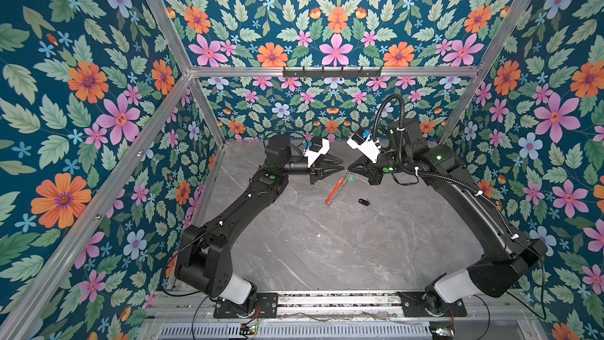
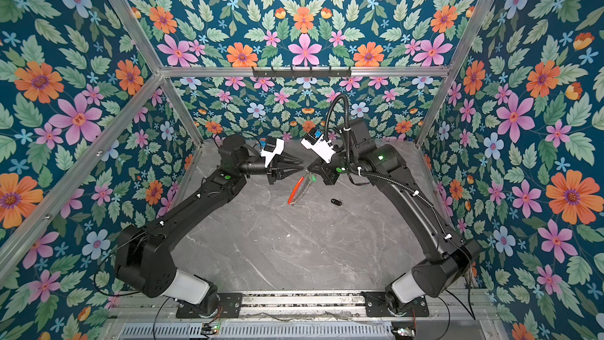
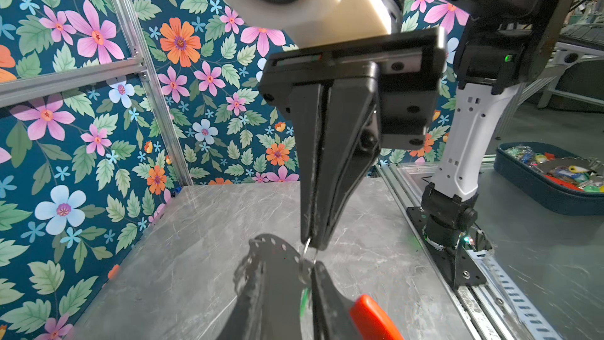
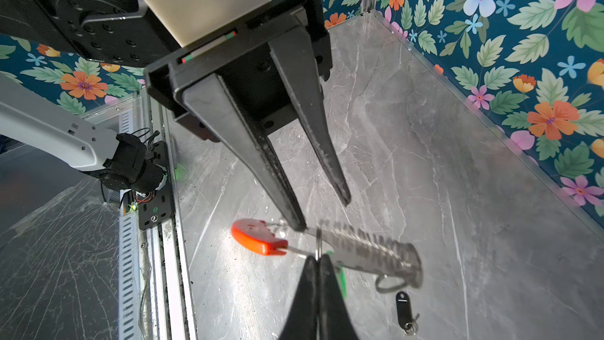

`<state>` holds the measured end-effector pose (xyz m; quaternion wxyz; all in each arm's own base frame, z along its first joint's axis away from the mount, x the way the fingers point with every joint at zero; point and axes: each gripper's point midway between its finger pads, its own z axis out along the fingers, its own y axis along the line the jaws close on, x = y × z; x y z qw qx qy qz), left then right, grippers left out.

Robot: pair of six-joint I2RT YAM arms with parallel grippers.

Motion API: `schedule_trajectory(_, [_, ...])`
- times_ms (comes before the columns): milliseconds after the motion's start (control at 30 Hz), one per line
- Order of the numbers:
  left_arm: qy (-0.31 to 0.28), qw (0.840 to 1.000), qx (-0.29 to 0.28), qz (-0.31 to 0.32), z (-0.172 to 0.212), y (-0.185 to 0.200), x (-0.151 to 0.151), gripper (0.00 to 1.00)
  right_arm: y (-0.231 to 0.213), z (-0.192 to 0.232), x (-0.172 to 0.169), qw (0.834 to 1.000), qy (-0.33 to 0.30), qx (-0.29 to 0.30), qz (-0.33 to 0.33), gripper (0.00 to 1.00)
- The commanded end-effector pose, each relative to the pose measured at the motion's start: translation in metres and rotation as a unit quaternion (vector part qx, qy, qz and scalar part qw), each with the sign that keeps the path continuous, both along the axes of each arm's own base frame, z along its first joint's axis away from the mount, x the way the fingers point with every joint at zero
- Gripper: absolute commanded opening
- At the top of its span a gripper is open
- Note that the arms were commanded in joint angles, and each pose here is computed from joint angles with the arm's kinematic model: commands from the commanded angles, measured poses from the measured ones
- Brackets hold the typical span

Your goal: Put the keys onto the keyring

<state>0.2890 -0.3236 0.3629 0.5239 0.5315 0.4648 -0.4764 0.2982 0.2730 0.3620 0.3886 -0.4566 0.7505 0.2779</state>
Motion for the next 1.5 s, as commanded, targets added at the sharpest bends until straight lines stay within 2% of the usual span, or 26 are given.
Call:
schedule_trajectory(0, [-0.007, 1.0, -0.008, -0.013, 0.005, -0.002, -0.004, 0.24, 0.007, 0.01, -0.001, 1.0, -0.019, 0.015, 0.019, 0.0])
schedule_trajectory(233, [-0.005, 1.0, -0.01, -0.02, 0.006, -0.006, -0.005, 0.23, 0.01, 0.01, -0.002, 0.999, -0.02, 0.014, 0.023, 0.0])
schedule_trajectory(300, [-0.005, 1.0, -0.011, -0.024, 0.006, -0.006, -0.006, 0.18, 0.01, 0.011, -0.002, 0.999, -0.02, 0.014, 0.023, 0.0])
schedule_trajectory(433, [-0.002, 1.0, -0.01, -0.029, 0.005, -0.007, -0.007, 0.0, 0.011, 0.013, -0.001, 0.999, -0.025, 0.016, 0.023, 0.0])
schedule_trajectory(567, [-0.001, 0.999, -0.013, -0.03, 0.006, -0.007, -0.008, 0.0, 0.008, 0.018, 0.011, 0.999, -0.038, 0.028, -0.016, 0.0])
schedule_trajectory(633, [0.0, 0.999, -0.032, -0.02, 0.011, -0.005, -0.007, 0.0, 0.003, 0.024, 0.02, 0.996, -0.048, 0.044, -0.054, 0.07])
schedule_trajectory(733, [0.002, 0.997, -0.074, -0.003, 0.021, -0.001, -0.005, 0.0, -0.007, 0.033, 0.021, 0.991, -0.066, 0.087, -0.083, 0.26])
schedule_trajectory(833, [0.007, 0.993, -0.116, 0.0, 0.034, 0.003, -0.006, 0.0, -0.019, 0.039, 0.018, 0.983, -0.071, 0.144, -0.094, 0.35])
schedule_trajectory(933, [0.013, 0.988, -0.157, 0.002, 0.044, 0.007, -0.007, 0.0, -0.03, 0.04, 0.016, 0.978, -0.06, 0.178, -0.092, 0.36])
schedule_trajectory(1233, [0.035, 0.963, -0.267, 0.016, 0.071, 0.022, 0.002, 0.0, -0.016, 0.044, 0.009, 0.978, -0.032, 0.205, -0.029, 0.36])
schedule_trajectory(1467, [0.056, 0.951, -0.304, 0.018, 0.077, 0.024, 0.005, 0.0, -0.002, 0.05, 0.012, 0.974, -0.017, 0.225, 0.004, 0.36])
